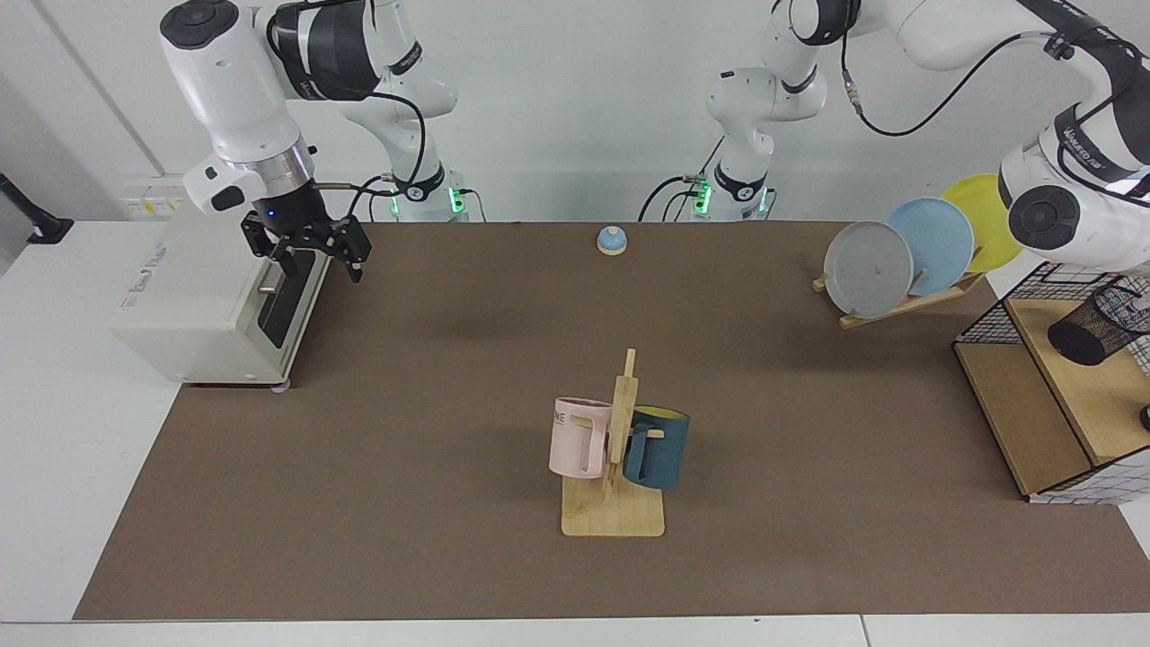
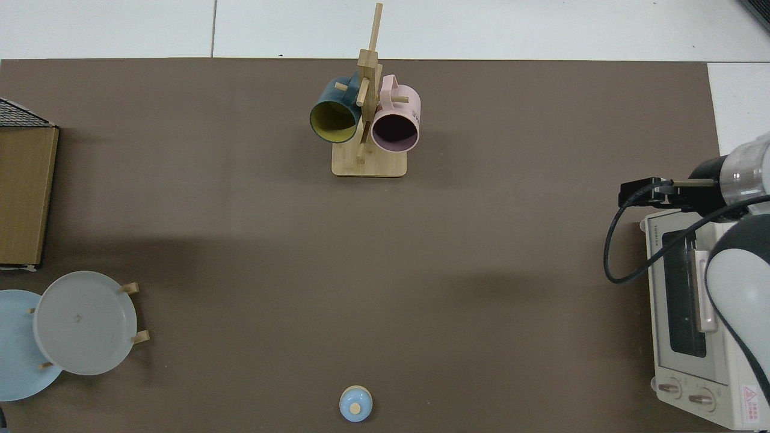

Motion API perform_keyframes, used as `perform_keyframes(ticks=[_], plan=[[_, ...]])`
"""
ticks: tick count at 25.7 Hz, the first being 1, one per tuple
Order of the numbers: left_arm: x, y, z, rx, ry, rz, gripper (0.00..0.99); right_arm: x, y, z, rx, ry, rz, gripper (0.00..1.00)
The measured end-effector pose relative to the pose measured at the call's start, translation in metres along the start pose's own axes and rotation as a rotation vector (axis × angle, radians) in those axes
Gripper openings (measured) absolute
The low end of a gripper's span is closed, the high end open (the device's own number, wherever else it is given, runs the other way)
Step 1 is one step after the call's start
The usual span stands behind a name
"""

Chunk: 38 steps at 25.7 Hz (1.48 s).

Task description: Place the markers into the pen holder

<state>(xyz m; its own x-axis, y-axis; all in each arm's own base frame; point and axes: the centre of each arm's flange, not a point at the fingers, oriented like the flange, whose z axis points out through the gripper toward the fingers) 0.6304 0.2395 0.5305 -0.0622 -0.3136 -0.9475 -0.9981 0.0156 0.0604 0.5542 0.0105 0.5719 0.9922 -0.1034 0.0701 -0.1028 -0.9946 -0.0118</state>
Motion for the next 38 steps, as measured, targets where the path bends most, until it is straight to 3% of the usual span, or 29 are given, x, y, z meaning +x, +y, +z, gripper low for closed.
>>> perform_keyframes(ticks=[13,32,36,38], plan=[[0.024,-0.009,0.01,0.02,0.114,-0.048,0.176,0.0,0.0,0.0,0.0,0.0,0.0,1.0],[0.031,-0.004,0.028,0.023,0.189,-0.084,0.176,0.0,0.0,0.0,0.0,0.0,0.0,1.0],[0.031,-0.004,0.027,0.028,0.192,-0.091,0.211,0.0,0.0,0.0,0.0,0.0,0.0,1.0],[0.031,-0.004,0.027,0.028,0.192,-0.094,0.286,0.0,0.0,0.0,0.0,0.0,0.0,1.0]])
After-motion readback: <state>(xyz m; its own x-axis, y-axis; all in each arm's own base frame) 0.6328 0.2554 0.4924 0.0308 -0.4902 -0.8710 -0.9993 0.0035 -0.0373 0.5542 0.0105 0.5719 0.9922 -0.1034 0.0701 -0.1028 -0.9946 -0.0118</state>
